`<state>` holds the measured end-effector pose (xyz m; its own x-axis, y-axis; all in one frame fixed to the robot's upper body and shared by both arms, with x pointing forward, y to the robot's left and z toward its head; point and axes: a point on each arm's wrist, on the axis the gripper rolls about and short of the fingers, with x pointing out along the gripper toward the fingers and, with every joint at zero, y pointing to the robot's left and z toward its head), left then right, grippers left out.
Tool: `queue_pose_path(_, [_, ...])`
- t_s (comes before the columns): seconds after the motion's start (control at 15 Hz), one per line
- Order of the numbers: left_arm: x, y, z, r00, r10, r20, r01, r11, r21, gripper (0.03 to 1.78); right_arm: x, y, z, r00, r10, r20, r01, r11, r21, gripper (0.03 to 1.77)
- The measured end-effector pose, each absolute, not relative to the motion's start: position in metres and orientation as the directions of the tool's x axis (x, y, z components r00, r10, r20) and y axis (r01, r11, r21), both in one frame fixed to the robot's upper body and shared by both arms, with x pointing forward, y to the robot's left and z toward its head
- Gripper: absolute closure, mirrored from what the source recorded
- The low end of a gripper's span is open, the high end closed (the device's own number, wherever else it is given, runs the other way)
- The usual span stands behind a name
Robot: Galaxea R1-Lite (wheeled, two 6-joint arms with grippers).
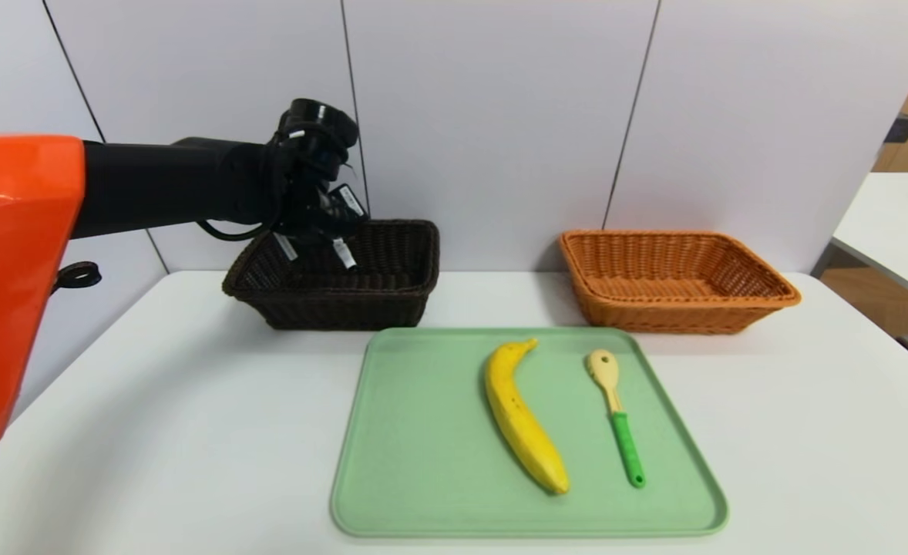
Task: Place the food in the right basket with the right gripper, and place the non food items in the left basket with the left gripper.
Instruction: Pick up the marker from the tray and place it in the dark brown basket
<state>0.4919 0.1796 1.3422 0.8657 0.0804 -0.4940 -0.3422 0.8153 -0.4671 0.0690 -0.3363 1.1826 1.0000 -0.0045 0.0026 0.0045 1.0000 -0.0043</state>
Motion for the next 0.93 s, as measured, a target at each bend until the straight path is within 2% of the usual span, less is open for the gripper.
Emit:
queue_pose_path(0.33, [0.512,0.194,1.318,0.833,0.196,-0.517,-0.479,0.722,-0.498,1.65,0.069,-0.336,1.183,1.0,-0.005,0.003,0.005,1.0,-0.004,0.1])
queue_pose_path(0.93, [0.521,0.195,1.308,0.82,0.213,-0.532,-0.514,0.682,-0.52,1.65,0.069,-0.336,1.183,1.0,-0.004,0.003,0.004,1.0,-0.004,0.1])
